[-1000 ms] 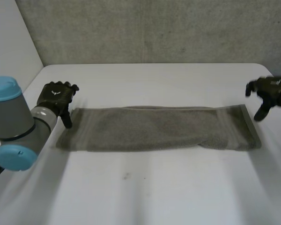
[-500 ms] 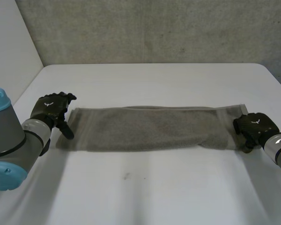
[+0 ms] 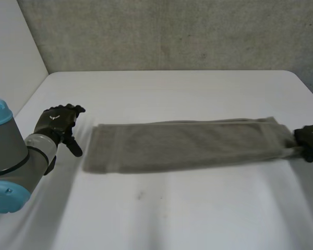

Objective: Fold the towel.

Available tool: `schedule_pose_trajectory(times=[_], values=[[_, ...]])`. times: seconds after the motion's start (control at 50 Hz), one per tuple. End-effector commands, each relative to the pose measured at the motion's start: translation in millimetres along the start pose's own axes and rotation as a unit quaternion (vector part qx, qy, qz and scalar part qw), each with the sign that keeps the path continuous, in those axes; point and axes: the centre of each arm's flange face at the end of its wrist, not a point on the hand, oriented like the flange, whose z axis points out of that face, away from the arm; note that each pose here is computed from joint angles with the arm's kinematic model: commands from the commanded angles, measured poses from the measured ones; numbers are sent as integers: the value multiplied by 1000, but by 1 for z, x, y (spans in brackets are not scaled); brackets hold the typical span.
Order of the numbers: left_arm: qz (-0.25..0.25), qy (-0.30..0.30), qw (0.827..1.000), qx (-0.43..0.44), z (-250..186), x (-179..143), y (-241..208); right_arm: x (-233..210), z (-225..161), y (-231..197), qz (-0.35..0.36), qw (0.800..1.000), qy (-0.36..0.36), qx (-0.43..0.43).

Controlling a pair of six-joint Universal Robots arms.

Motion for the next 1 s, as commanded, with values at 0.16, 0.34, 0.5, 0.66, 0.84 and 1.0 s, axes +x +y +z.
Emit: schedule_pose_trajectory(times=[0.16,0.34,0.5,0.66,0.84,1.0], values=[[0,0,1000,7,-1,1,-4,22,-2,-80,-50,997,35,55],[-1,-5,1000,23,-4,-2,-14,-123,-45,-172,-72,974,-95,191],[-1,-2,1000,21,-5,0,-13,-300,-120,-164,-135,922,-281,231],[-1,1,1000,19,-7,2,-12,-332,-132,-149,-150,910,-316,222],[1,5,1000,24,-7,4,-15,-271,-141,-186,-47,931,-282,225],[8,33,998,45,-12,25,-26,-199,-121,-148,25,964,-229,136]])
